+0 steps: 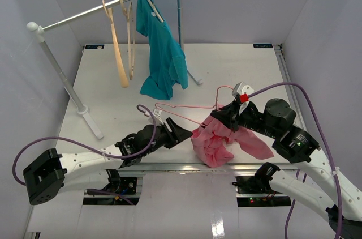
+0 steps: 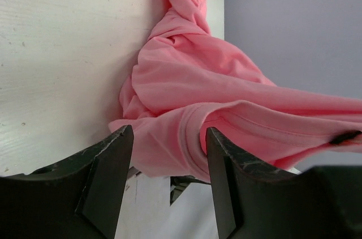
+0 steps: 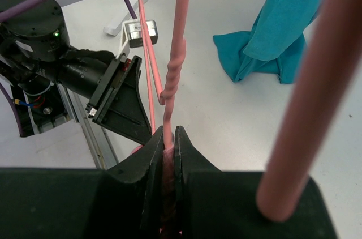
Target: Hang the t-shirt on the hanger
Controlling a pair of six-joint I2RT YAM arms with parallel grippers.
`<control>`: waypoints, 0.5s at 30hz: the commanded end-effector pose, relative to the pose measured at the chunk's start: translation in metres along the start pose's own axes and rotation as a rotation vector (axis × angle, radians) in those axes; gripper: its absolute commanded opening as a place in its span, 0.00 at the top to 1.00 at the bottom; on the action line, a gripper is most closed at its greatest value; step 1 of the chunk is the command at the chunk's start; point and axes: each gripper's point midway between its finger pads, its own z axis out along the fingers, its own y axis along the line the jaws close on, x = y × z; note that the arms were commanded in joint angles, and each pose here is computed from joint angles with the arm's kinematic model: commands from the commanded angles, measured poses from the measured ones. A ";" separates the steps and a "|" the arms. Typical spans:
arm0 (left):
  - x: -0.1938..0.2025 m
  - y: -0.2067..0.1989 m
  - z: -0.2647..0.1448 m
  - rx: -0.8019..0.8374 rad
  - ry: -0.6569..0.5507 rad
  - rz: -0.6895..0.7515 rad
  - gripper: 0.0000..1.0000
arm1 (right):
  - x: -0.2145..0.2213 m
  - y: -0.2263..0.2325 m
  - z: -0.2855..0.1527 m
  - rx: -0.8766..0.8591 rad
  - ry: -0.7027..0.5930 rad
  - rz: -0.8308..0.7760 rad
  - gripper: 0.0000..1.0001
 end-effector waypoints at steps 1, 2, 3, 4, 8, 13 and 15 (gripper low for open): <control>-0.001 -0.028 0.008 0.064 0.013 -0.049 0.36 | -0.028 0.004 -0.006 -0.014 -0.108 -0.027 0.92; 0.000 -0.026 0.009 0.060 0.013 -0.050 0.36 | -0.028 0.005 -0.007 -0.014 -0.111 -0.029 0.92; 0.000 -0.026 0.010 0.062 0.011 -0.051 0.37 | -0.028 0.005 -0.008 -0.013 -0.112 -0.030 0.92; 0.000 -0.025 0.012 0.067 0.007 -0.054 0.38 | -0.027 0.005 -0.008 -0.012 -0.110 -0.031 0.92; -0.006 -0.028 0.014 0.082 -0.024 -0.055 0.42 | -0.022 0.006 -0.010 -0.016 -0.105 -0.032 0.92; -0.002 -0.044 0.016 0.146 0.002 -0.028 0.61 | -0.011 0.005 -0.008 -0.015 -0.082 -0.021 0.92; 0.002 -0.043 0.019 0.143 0.019 -0.020 0.75 | -0.009 0.005 -0.007 -0.011 -0.080 -0.018 0.92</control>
